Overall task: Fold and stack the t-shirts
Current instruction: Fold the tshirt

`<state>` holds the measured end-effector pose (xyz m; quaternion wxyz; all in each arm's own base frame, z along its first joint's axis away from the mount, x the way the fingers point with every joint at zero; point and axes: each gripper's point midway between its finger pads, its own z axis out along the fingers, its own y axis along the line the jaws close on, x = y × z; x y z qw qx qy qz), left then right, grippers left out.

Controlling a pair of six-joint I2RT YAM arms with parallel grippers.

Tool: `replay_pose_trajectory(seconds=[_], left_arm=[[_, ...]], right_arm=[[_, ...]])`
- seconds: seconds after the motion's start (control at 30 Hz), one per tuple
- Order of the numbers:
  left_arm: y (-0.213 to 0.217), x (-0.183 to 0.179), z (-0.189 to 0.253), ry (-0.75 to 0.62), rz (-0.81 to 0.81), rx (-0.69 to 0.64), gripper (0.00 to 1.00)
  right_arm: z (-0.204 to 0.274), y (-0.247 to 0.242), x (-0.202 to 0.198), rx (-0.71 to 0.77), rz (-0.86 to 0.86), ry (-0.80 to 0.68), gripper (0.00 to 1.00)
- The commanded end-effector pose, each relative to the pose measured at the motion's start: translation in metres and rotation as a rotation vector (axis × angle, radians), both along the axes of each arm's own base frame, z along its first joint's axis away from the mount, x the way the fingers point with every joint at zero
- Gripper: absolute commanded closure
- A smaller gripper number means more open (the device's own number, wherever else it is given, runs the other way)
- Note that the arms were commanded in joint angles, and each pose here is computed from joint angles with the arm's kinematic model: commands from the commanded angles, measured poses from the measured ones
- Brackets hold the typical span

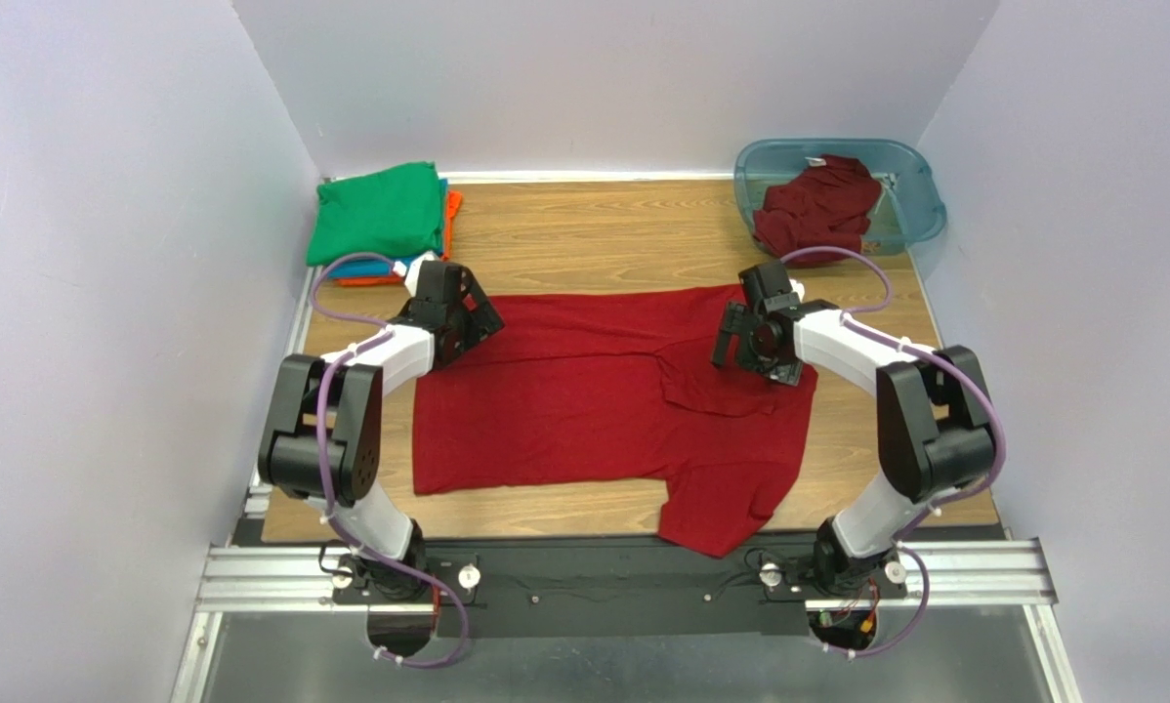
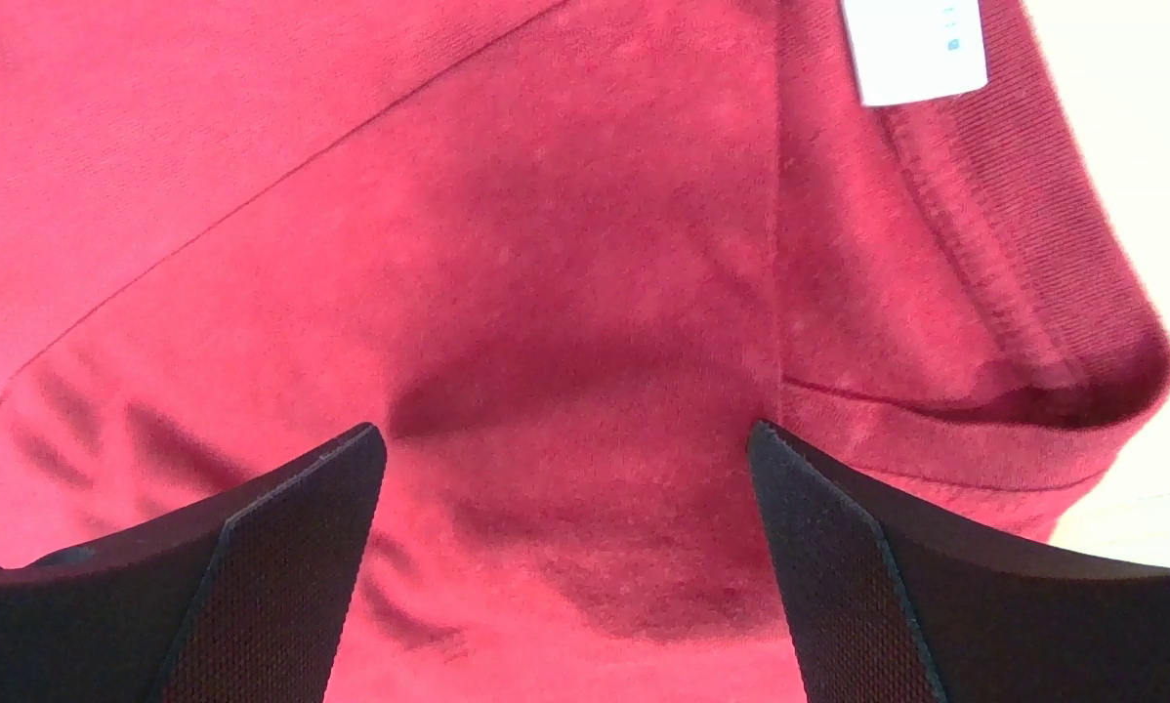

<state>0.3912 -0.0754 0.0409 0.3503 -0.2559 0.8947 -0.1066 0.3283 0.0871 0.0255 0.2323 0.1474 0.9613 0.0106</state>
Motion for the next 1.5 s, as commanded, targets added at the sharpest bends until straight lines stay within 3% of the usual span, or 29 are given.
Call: replay_pose_trajectory(seconds=[0.0,0.6,0.73,0.9,1.0,1.2,1.47], left_arm=[[0.001,0.012,-0.010,0.012,-0.004,0.020,0.02],[-0.016,0.057,-0.014,0.024,-0.056,0.044,0.02],[-0.008,0.063,0.007,0.009,-0.034,0.084,0.02],[-0.005,0.052,0.072,-0.108,-0.014,0.078,0.02],[-0.006,0.024,0.087,-0.130,0.001,0.062,0.02],[-0.004,-0.059,0.056,-0.054,0.027,0.019,0.02],[-0.056,-0.159,0.024,0.043,-0.025,-0.128,0.02]], right_arm=[[-0.014,-0.019,0.009,-0.071,-0.078,0.023,0.00],[-0.025,-0.049,0.023,-0.086,-0.178,0.049,0.00],[0.000,-0.042,0.038,-0.037,-0.154,-0.017,0.00],[0.052,-0.031,0.044,0.032,-0.109,-0.118,0.00],[0.081,-0.031,0.033,0.052,-0.099,-0.174,0.00],[0.092,-0.028,-0.006,0.106,-0.061,-0.199,0.00],[0.089,-0.027,-0.020,0.117,-0.041,-0.199,0.00]])
